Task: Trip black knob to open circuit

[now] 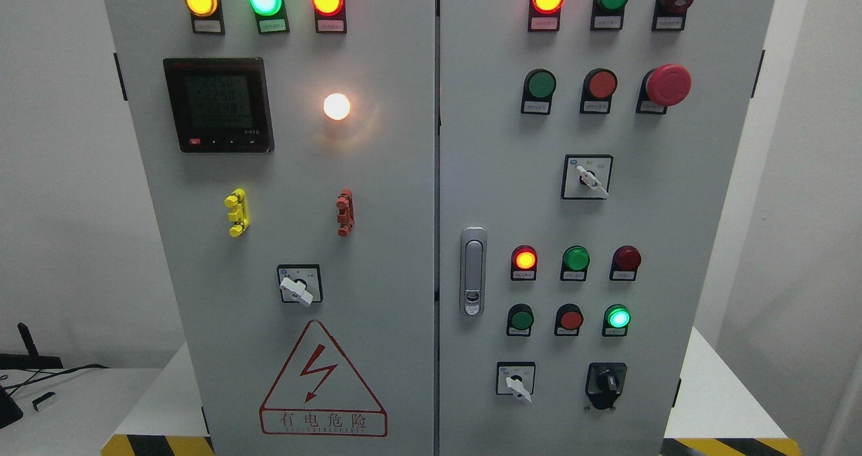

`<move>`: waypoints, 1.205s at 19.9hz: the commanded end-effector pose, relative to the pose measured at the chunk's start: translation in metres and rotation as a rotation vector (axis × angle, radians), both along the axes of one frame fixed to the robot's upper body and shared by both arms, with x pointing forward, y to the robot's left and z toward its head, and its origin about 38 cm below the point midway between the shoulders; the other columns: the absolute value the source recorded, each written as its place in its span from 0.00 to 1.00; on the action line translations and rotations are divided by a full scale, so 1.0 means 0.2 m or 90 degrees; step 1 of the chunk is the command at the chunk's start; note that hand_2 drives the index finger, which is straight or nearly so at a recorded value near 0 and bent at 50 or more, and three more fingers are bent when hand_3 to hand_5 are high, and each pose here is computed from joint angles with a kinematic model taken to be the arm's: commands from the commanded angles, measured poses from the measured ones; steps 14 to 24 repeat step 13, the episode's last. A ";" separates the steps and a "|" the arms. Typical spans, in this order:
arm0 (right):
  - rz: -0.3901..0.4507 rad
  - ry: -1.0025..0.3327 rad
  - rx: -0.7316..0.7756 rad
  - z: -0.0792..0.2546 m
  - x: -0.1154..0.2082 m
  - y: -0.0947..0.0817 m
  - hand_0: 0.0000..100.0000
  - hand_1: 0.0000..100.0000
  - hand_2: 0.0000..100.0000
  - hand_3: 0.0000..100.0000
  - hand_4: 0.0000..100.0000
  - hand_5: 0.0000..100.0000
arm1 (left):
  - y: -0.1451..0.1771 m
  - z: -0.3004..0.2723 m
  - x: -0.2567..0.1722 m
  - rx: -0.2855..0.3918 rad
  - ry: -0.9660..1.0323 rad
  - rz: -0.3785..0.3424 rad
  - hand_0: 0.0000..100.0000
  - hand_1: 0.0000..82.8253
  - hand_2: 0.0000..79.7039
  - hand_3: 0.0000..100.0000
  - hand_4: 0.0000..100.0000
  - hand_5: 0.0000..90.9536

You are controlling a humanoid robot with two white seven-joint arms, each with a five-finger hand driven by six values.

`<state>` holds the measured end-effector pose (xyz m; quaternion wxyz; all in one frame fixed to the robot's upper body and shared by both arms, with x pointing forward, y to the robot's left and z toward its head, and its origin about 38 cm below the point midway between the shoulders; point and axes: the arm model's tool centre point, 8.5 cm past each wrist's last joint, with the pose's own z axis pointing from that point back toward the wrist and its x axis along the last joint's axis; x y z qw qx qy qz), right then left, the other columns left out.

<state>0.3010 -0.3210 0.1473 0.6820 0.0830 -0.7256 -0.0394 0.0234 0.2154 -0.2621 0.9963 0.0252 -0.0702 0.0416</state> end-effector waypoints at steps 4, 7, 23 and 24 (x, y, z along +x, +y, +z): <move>-0.022 -0.028 -0.017 0.09 -0.06 -0.08 0.00 0.00 0.14 0.26 0.23 0.23 | -0.01 0.00 0.00 -0.001 0.000 -0.020 0.12 0.47 0.00 0.00 0.00 0.00; -0.016 -0.025 -0.016 0.09 -0.06 -0.07 0.00 0.00 0.14 0.26 0.22 0.23 | 0.00 0.00 0.00 0.000 0.000 -0.019 0.12 0.47 0.00 0.00 0.00 0.00; -0.011 -0.028 -0.020 0.09 -0.06 -0.06 0.00 0.00 0.14 0.25 0.22 0.23 | 0.00 0.00 0.00 0.000 0.000 -0.019 0.12 0.47 0.00 0.00 0.00 0.00; -0.011 -0.028 -0.020 0.09 -0.06 -0.06 0.00 0.00 0.14 0.25 0.22 0.23 | 0.00 0.00 0.00 0.000 0.000 -0.019 0.12 0.47 0.00 0.00 0.00 0.00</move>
